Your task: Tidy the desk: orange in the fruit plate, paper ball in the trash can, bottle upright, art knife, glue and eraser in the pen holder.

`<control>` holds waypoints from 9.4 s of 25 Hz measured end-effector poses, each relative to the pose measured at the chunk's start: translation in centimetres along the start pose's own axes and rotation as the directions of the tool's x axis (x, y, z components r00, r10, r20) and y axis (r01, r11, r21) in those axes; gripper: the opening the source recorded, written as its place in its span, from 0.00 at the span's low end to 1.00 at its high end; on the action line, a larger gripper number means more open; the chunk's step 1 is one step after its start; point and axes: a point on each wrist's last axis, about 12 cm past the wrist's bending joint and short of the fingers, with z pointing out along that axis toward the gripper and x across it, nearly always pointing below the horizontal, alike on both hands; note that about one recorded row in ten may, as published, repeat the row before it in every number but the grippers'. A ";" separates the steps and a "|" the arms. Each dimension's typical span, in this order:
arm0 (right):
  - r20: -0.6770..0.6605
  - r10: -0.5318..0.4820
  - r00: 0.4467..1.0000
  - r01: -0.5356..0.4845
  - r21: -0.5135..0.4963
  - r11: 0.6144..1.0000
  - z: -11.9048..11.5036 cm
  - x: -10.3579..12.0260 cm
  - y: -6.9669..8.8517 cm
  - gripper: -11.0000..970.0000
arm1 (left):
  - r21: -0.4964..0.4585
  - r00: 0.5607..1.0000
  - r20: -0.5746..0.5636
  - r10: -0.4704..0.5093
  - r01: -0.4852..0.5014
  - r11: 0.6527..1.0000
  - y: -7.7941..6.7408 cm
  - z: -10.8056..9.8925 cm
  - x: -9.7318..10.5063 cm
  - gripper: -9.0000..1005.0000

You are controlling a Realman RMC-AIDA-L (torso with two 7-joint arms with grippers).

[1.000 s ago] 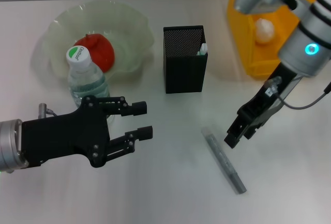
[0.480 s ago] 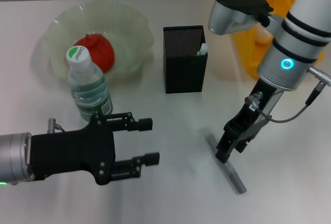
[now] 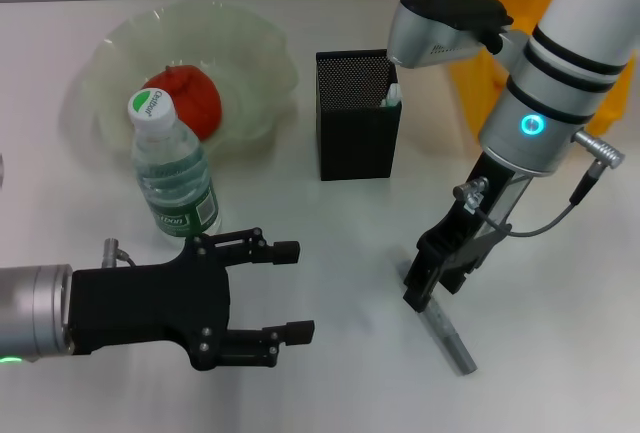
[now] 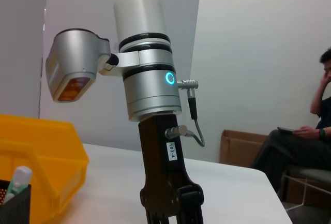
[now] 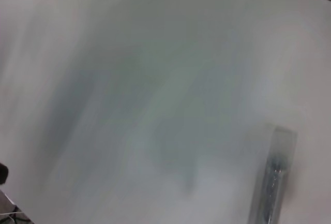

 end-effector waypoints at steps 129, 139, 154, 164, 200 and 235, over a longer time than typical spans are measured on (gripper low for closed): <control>0.035 -0.021 0.999 0.018 0.092 0.996 2.4 -1.2 -0.3 0.39 | -0.040 0.999 -0.011 0.052 -0.052 0.998 1.6 2.1 -0.1 0.78; 0.045 -0.028 0.999 0.024 0.090 0.996 2.4 -1.3 -0.3 0.38 | -0.038 0.999 -0.011 0.050 -0.050 0.998 1.6 2.2 0.0 0.78; 0.036 -0.025 0.999 0.021 0.083 0.996 2.7 -1.0 -0.4 0.36 | -0.034 0.998 -0.010 0.060 -0.060 0.998 1.7 2.4 -0.1 0.78; 0.037 -0.031 0.999 0.028 0.083 0.996 2.7 -1.0 -0.4 0.32 | -0.027 0.998 -0.003 0.058 -0.059 0.998 1.7 2.7 0.1 0.78; 0.033 -0.074 0.997 0.070 0.103 0.992 2.6 -1.1 -0.4 0.16 | -0.035 0.998 0.003 0.069 -0.069 0.997 2.1 2.9 -0.3 0.78; 0.896 -0.060 0.440 0.420 -0.146 0.896 -4.4 13.2 -7.0 0.15 | -0.092 0.997 0.057 0.048 -0.042 0.995 1.9 2.2 -0.2 0.78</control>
